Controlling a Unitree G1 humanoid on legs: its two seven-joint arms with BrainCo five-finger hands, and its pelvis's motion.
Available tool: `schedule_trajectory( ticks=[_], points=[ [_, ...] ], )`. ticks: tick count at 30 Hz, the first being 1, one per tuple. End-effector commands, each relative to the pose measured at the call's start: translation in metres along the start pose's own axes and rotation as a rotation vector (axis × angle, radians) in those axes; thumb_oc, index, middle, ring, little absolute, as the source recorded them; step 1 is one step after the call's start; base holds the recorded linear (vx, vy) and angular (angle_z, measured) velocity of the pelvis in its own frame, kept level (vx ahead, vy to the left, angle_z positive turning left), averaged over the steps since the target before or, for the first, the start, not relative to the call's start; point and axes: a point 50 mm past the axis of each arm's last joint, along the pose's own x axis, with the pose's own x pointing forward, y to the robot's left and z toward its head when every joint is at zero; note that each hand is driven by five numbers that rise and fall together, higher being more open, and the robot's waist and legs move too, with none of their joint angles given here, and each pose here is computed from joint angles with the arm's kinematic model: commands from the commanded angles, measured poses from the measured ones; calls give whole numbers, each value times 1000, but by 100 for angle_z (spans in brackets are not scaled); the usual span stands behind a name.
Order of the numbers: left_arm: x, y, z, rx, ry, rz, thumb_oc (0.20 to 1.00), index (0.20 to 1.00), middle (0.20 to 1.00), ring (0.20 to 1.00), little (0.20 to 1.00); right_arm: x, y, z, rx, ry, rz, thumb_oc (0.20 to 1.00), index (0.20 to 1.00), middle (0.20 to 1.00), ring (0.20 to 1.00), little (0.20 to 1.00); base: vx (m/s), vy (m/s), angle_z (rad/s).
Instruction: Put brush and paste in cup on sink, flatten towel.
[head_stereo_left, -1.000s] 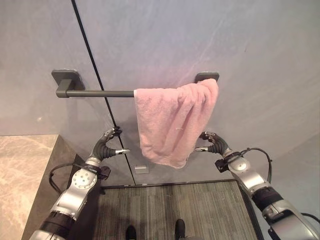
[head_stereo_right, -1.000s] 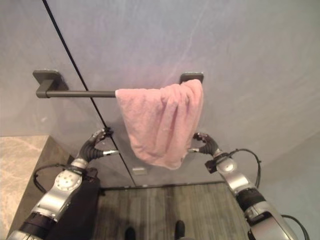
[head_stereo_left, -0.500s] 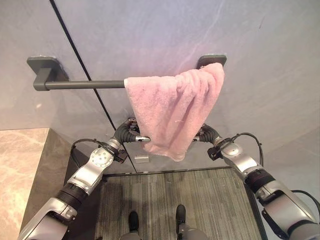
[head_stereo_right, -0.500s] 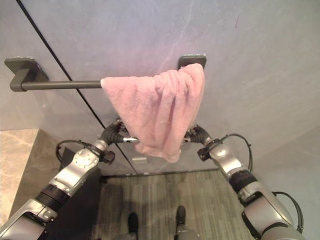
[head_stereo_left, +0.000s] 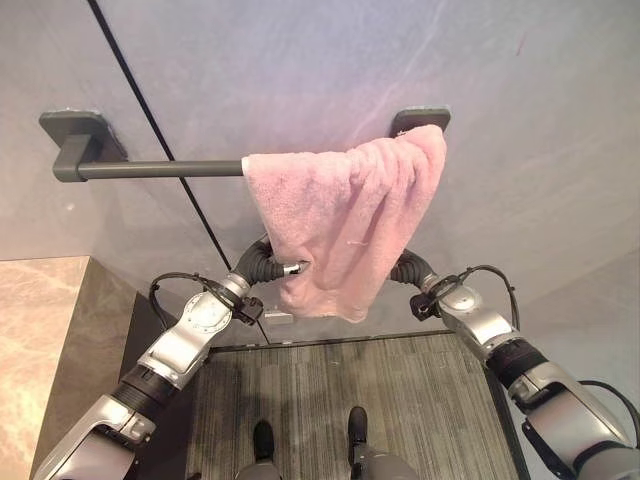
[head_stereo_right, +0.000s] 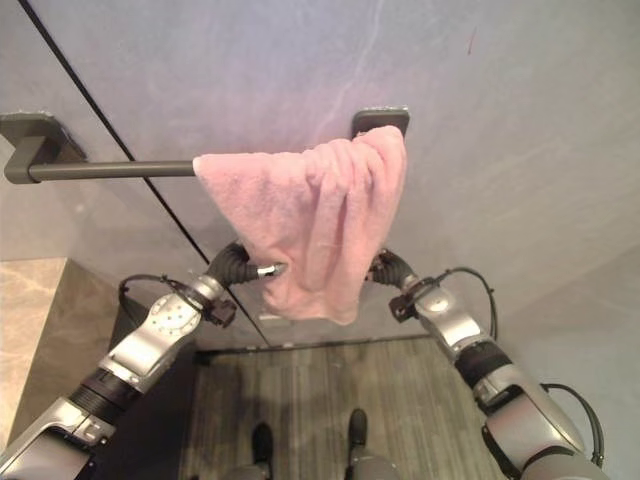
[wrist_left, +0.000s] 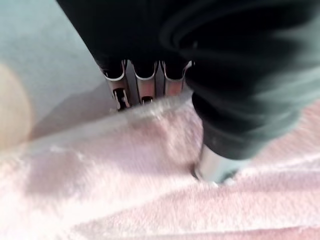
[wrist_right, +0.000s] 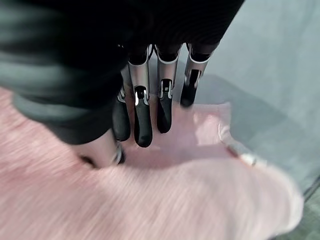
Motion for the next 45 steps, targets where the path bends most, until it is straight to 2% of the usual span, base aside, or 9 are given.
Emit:
schedule_trajectory(
  ticks=[1, 14, 18, 21, 25, 30, 32, 36, 45],
  points=[
    [3, 17, 22, 31, -115, 58, 200, 200, 200, 200, 200, 4, -7, 50, 61, -251, -42, 200, 200, 200, 200, 200, 12, -5, 3],
    [-56, 49, 32, -16, -204, 314, 200, 200, 200, 200, 200, -35, -6, 81, 125, -517, -64, 200, 200, 200, 200, 200, -8, -1, 4],
    [-62, 35, 5, -71, -82, 275, 200, 200, 200, 200, 200, -23, 11, 66, 154, -442, -25, 206, 206, 206, 206, 206, -41, -3, 3],
    [-59, 16, -18, -148, 22, 219, 200, 200, 200, 200, 200, -8, 27, 52, 162, -346, -7, 278, 278, 278, 278, 278, -35, -2, 5],
    [-54, -3, -36, -263, 92, 198, 200, 200, 200, 200, 200, 9, 43, 46, 218, -294, -24, 203, 203, 203, 203, 203, -19, -1, 1],
    [-51, -6, -36, -285, 90, 212, 200, 200, 200, 200, 200, 15, 52, 59, 216, -321, -12, 200, 200, 200, 200, 200, -13, 3, 4],
    [-52, 1, -28, -276, 53, 232, 200, 200, 200, 200, 200, 12, 53, 74, 217, -384, 15, 269, 269, 269, 269, 269, 14, 3, 4],
    [-52, 10, -12, -281, -29, 266, 200, 200, 200, 200, 200, 4, 51, 95, 237, -490, 33, 285, 285, 285, 285, 285, 0, 0, 0],
    [-64, 24, 21, -329, -206, 318, 200, 200, 200, 200, 200, -31, 46, 136, 136, -728, 77, 423, 423, 423, 423, 423, 7, 4, -2]
  ],
)
